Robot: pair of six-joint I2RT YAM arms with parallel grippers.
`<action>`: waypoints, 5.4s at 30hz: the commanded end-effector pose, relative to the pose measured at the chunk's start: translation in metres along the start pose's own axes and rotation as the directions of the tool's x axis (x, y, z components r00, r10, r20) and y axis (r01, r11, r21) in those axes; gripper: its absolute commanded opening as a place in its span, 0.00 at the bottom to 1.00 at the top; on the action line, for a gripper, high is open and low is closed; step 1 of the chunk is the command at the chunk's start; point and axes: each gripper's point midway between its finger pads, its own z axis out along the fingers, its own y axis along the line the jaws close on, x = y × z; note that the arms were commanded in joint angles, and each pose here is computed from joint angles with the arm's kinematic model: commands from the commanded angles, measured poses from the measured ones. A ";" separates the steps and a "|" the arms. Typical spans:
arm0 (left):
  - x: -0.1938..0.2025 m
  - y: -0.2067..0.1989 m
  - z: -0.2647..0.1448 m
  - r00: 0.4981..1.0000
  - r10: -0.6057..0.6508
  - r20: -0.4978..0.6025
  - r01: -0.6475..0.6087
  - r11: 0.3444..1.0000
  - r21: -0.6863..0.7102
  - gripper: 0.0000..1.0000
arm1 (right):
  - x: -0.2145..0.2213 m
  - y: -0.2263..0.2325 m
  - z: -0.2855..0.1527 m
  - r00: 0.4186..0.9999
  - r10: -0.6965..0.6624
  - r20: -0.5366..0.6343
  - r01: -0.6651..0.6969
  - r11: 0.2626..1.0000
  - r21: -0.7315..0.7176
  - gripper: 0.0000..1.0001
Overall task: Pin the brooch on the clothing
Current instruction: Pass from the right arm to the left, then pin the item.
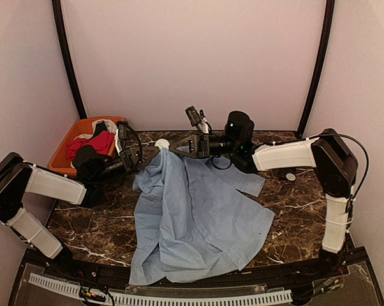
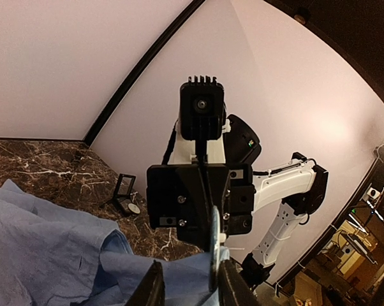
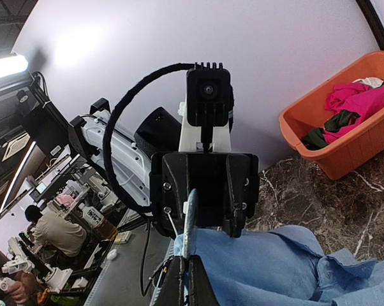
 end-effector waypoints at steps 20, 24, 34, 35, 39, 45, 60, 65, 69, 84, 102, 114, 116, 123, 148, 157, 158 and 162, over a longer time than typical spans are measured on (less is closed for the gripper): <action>-0.017 -0.051 -0.001 0.980 0.180 0.081 -0.194 0.955 0.223 0.01 | -0.003 0.034 0.005 0.984 -0.162 -0.071 0.161 0.987 -0.022 0.12; -0.010 -0.061 -0.005 0.961 0.267 0.066 -0.275 0.925 0.261 0.01 | -0.003 0.040 0.002 0.976 -0.196 -0.093 0.196 0.981 -0.016 0.35; -0.004 -0.076 -0.009 0.920 0.386 0.070 -0.388 0.866 0.317 0.01 | -0.007 0.043 0.000 0.955 -0.259 -0.147 0.268 0.962 0.044 0.41; -0.003 -0.078 -0.009 0.915 0.397 0.069 -0.397 0.858 0.325 0.01 | -0.006 0.041 0.000 0.954 -0.256 -0.154 0.266 0.963 0.050 0.41; 0.000 -0.085 -0.011 0.894 0.442 0.073 -0.437 0.827 0.354 0.01 | 0.001 0.043 0.005 0.944 -0.278 -0.176 0.290 0.956 0.045 0.41; 0.012 -0.105 -0.013 0.852 0.521 0.053 -0.481 0.738 0.473 0.01 | 0.014 0.047 0.011 0.924 -0.311 -0.224 0.334 0.940 0.070 0.41; 0.020 -0.155 -0.027 0.805 0.592 0.036 -0.471 0.602 0.644 0.01 | 0.005 0.131 -0.043 0.874 -0.459 -0.161 0.479 0.871 0.114 0.75; 0.024 -0.150 -0.023 0.791 0.612 0.007 -0.466 0.595 0.655 0.01 | 0.021 0.097 -0.044 0.855 -0.461 -0.238 0.509 0.832 0.220 0.76; 0.026 -0.149 -0.021 0.787 0.617 -0.003 -0.456 0.586 0.670 0.01 | 0.028 0.080 -0.041 0.835 -0.470 -0.287 0.541 0.798 0.267 0.76; 0.026 -0.127 -0.009 0.796 0.598 -0.092 -0.446 0.683 0.578 0.01 | 0.033 0.093 -0.024 0.825 -0.478 -0.303 0.544 0.817 0.193 0.76; 0.018 -0.077 0.005 0.861 0.454 -0.230 -0.399 0.883 0.249 0.01 | 0.021 0.058 0.010 0.876 -0.334 -0.347 0.435 0.859 0.272 0.68; 0.010 -0.077 0.002 0.867 0.441 -0.233 -0.405 0.895 0.189 0.01 | 0.028 0.047 0.011 0.848 -0.372 -0.378 0.491 0.820 0.294 0.51; 0.010 -0.077 0.001 0.866 0.442 -0.234 -0.406 0.895 0.186 0.01 | 0.027 0.045 0.012 0.850 -0.366 -0.379 0.487 0.821 0.298 0.46; 0.014 -0.074 0.001 0.865 0.436 -0.249 -0.399 0.898 0.188 0.01 | 0.023 0.049 0.014 0.856 -0.369 -0.363 0.480 0.827 0.291 0.45; 0.017 -0.070 0.003 0.866 0.428 -0.259 -0.389 0.902 0.190 0.01 | 0.022 0.031 0.011 0.852 -0.360 -0.379 0.495 0.788 0.365 0.30; 0.017 -0.072 0.003 0.867 0.430 -0.253 -0.388 0.900 0.198 0.01 | 0.022 0.026 0.009 0.856 -0.352 -0.379 0.492 0.780 0.387 0.22; 0.017 -0.072 0.003 0.867 0.430 -0.253 -0.388 0.900 0.199 0.01 | 0.021 0.025 0.008 0.856 -0.351 -0.379 0.494 0.772 0.400 0.22; 0.016 -0.073 0.002 0.866 0.434 -0.249 -0.392 0.898 0.202 0.01 | 0.019 0.020 0.004 0.858 -0.349 -0.376 0.496 0.750 0.437 0.21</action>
